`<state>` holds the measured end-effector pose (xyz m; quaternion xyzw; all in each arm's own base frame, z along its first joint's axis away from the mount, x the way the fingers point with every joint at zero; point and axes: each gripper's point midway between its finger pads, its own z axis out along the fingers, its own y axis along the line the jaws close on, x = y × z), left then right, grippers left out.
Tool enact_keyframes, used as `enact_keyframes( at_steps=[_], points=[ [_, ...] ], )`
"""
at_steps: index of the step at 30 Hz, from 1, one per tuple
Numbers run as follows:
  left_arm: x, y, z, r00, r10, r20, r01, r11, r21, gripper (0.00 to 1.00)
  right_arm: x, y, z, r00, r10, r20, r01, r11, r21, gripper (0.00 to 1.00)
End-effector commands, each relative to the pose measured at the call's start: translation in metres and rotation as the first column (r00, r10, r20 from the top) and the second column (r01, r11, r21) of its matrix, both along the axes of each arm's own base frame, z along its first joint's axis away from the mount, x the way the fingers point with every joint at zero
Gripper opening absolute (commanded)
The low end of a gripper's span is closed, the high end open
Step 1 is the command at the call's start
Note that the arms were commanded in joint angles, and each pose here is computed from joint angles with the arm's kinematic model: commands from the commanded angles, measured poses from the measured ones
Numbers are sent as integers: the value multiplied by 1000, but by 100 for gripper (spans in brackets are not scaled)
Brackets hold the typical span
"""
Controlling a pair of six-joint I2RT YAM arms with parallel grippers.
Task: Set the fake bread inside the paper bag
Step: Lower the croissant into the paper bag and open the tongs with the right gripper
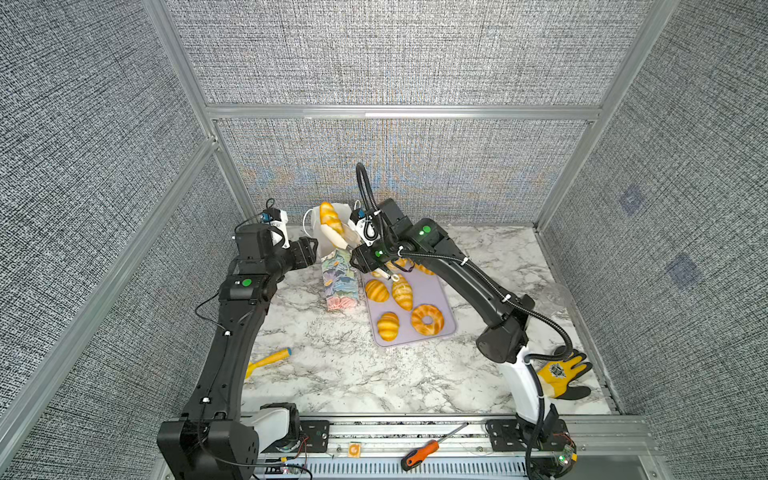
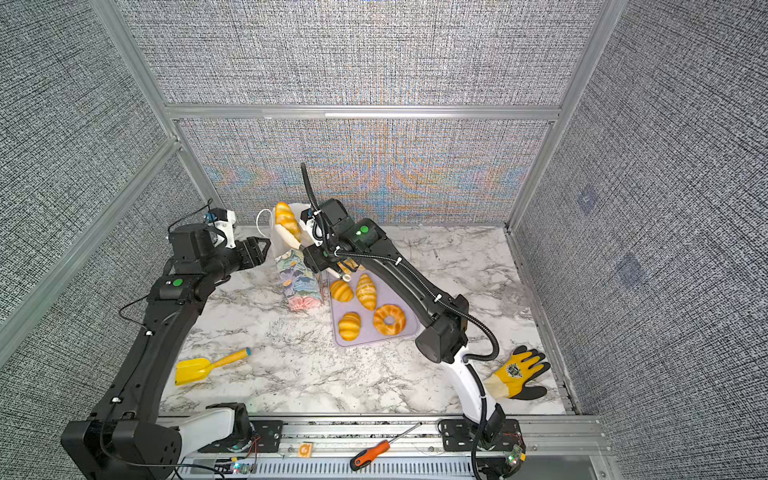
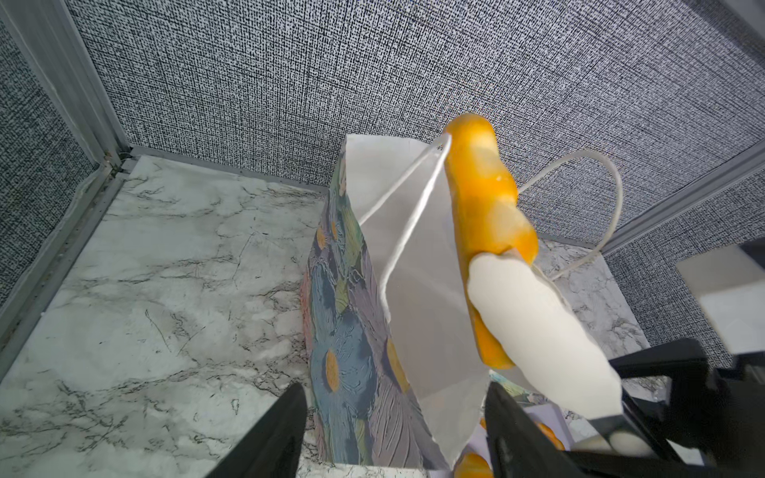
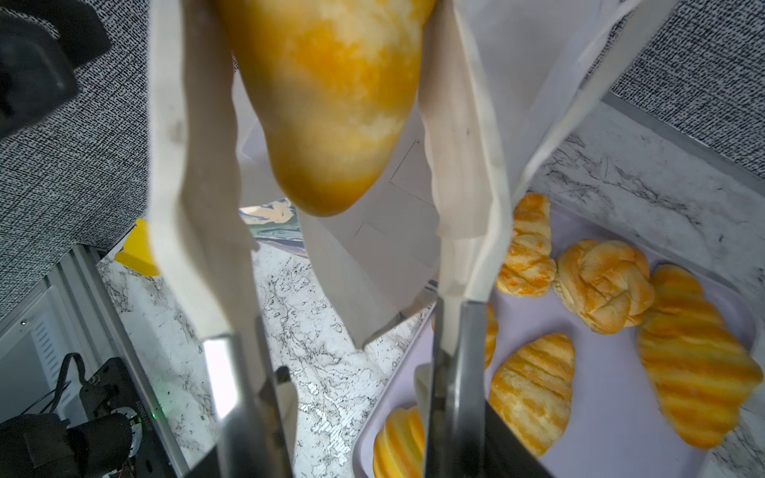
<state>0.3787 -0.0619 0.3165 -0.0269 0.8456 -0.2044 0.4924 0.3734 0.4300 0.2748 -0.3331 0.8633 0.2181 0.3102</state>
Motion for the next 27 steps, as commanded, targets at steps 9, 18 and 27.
enact_keyframes(
  at_steps=[9, 18, 27],
  points=[
    [20, 2, 22, 998, 9, 67, -9, 1000, 6, 79, 1, -5, 15, 999, -21, 35, 21, 1000, 7, 64],
    [32, 3, 19, 998, 9, 62, -9, 1000, 7, 77, 0, -8, 20, 999, -28, 45, 27, 1000, 7, 65],
    [24, 2, 21, 997, -5, 74, 3, 1000, 18, 68, -14, -6, 41, 997, 6, 77, -9, 999, 36, 65]
  ],
)
